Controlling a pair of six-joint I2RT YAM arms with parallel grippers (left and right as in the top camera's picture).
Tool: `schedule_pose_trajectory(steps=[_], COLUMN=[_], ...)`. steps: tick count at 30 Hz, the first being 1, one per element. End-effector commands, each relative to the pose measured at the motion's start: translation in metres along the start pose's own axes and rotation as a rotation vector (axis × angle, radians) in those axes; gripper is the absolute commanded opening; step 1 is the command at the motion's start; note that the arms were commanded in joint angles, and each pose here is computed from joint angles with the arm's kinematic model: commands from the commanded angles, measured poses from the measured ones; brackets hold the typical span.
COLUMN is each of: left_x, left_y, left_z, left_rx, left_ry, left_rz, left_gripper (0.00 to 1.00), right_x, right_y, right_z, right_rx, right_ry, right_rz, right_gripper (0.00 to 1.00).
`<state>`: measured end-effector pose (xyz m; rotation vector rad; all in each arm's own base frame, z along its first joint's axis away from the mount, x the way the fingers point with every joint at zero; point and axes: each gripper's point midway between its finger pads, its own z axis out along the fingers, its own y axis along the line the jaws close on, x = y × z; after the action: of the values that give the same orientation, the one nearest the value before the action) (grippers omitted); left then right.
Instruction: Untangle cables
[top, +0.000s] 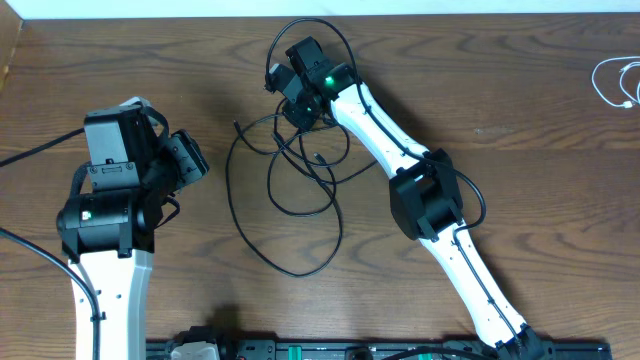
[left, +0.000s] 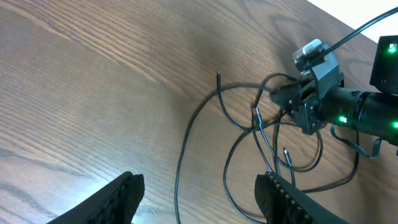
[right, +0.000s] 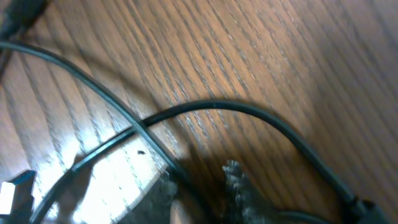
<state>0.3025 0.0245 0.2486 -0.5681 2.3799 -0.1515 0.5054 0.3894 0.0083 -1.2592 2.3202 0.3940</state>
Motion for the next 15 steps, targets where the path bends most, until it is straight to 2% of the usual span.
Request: schedule_pose_trajectory(steps=[1, 3, 9, 15], left_x=[-0.007, -0.007, -0.008, -0.004], left_y=[0.001, 0.001, 0.001, -0.008], left_z=[-0.004, -0.004, -0.004, -0.005], left_rx=[-0.008, -0.008, -0.008, 0.046], left_ry=[-0.024, -0.024, -0.025, -0.003], left_rz=[0.001, 0.001, 0.001, 0.002], left_gripper=[0.63, 0.63, 0.63, 0.63], right_x=[0.022, 0.022, 0.014, -0.022], right_y=[0.004, 0.004, -0.003, -0.022], right_z=[0.020, 0.020, 0.009, -0.059], right_rx=[-0.025, -0.025, -0.011, 0.031], right_ry=[0.054, 0.054, 0.031, -0.056], right_rz=[0.016, 0.016, 0.069, 0.169], right_gripper=[0.09, 0.01, 0.01, 0.01])
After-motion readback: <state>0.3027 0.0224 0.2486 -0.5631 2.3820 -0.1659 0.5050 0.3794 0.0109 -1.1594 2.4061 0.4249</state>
